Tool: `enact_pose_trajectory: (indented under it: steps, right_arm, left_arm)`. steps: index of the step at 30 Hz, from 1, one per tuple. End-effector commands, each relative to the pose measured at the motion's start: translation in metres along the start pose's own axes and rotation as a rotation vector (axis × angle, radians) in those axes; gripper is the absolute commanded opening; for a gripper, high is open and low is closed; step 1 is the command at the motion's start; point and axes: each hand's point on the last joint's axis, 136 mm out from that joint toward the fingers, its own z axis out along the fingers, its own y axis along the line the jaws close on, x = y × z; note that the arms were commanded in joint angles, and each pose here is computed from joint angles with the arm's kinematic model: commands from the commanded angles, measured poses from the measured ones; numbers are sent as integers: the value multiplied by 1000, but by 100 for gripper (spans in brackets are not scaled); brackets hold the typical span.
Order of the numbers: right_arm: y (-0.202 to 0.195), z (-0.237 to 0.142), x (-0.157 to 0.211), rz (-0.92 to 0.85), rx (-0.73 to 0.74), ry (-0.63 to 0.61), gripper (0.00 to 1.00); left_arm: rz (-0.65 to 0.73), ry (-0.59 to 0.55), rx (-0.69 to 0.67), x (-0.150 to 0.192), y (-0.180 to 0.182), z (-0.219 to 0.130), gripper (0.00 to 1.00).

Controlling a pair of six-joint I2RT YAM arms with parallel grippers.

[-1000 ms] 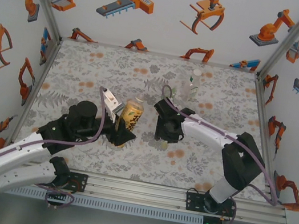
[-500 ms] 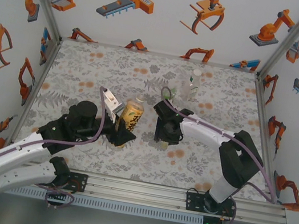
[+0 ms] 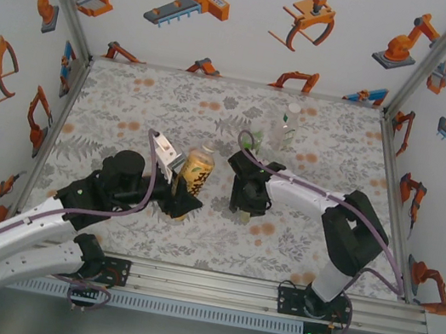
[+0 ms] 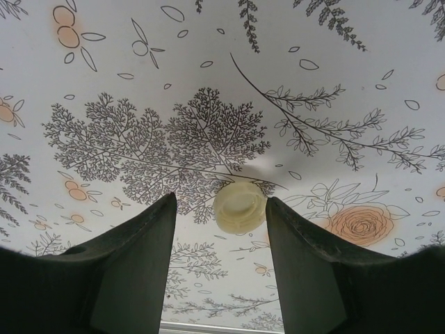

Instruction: Screw on the bottle caps

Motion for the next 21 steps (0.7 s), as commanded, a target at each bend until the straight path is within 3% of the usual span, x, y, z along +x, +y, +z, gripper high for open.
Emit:
enact_pose_trajectory:
  steps: [1, 10, 18, 21]
  right_arm:
    - [-3, 5, 1, -1, 10, 14, 51]
    - [-6, 14, 8, 8, 12, 35, 45]
    - [-1, 14, 9, 23, -18, 38, 22]
    - [4, 9, 7, 29, -48, 32, 18]
  left_arm:
    - [-3, -51, 17, -21, -7, -7, 4]
    - [-4, -52, 16, -21, -6, -8, 4]
    - [-6, -50, 16, -21, -6, -8, 4]
    - [-9, -49, 16, -20, -6, -8, 4]
